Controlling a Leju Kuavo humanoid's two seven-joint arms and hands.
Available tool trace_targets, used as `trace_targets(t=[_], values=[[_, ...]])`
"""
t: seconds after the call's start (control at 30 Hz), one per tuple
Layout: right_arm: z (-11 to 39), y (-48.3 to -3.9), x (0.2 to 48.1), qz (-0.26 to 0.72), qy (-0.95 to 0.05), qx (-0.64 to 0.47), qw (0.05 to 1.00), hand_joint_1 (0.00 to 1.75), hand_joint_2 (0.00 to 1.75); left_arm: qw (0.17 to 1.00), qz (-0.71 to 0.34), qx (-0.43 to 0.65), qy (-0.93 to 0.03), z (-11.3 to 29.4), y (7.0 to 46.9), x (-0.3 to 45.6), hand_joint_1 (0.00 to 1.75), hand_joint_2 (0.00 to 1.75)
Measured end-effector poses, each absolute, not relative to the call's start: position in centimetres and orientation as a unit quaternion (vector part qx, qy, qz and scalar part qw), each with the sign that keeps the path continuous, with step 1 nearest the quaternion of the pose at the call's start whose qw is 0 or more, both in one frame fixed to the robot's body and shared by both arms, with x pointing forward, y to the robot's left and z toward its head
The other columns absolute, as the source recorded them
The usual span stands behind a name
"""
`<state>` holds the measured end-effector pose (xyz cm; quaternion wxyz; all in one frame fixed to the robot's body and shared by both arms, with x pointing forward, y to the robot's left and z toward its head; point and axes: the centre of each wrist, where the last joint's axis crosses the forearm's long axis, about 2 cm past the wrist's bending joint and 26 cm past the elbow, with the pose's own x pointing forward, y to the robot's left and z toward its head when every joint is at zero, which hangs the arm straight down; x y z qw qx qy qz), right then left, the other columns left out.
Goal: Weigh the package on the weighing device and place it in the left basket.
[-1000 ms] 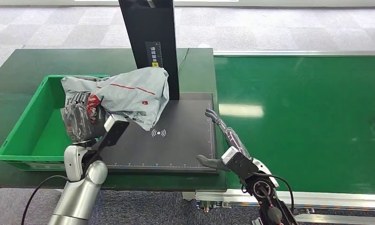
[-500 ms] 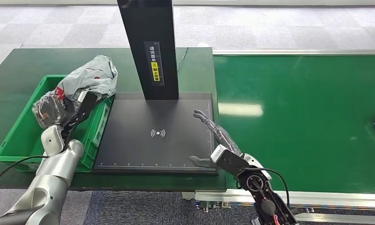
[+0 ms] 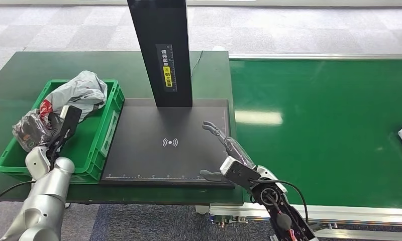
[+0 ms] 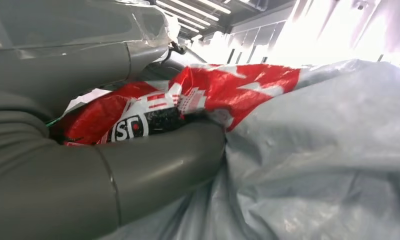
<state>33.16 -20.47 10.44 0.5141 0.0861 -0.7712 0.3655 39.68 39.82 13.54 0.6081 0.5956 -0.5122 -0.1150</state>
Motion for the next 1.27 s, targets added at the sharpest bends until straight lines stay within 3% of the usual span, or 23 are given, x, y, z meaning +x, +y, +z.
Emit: trace_targets(t=[0.03, 0.27, 0.43, 0.73, 1.27], values=[[10.4, -20.4, 33.2, 0.367, -0.771, 0.086, 0.514, 0.0, 1.75, 0.61, -0.116, 0.595, -0.51, 13.5, 39.7, 39.7, 0.0, 0.0], [10.3, -20.1, 33.2, 0.371, -0.767, 0.084, 0.516, 0.0, 1.75, 0.61, -0.113, 0.585, -0.522, 13.4, 38.8, 39.8, 0.0, 0.0], [10.2, -20.1, 33.1, 0.372, -0.767, 0.08, 0.517, 0.0, 1.75, 0.594, -0.091, 0.55, -0.58, 13.9, 37.3, 40.0, 0.0, 0.0], [9.6, -20.3, 32.5, 0.372, -0.762, 0.079, 0.524, 0.0, 1.75, 0.453, 0.01, 0.465, -0.76, 15.9, 34.4, 39.2, 0.0, 0.0], [9.2, -20.7, 32.2, 0.37, -0.762, 0.076, 0.526, 0.0, 1.75, 0.43, 0.062, 0.432, -0.79, 16.7, 32.9, 38.5, 0.0, 0.0]])
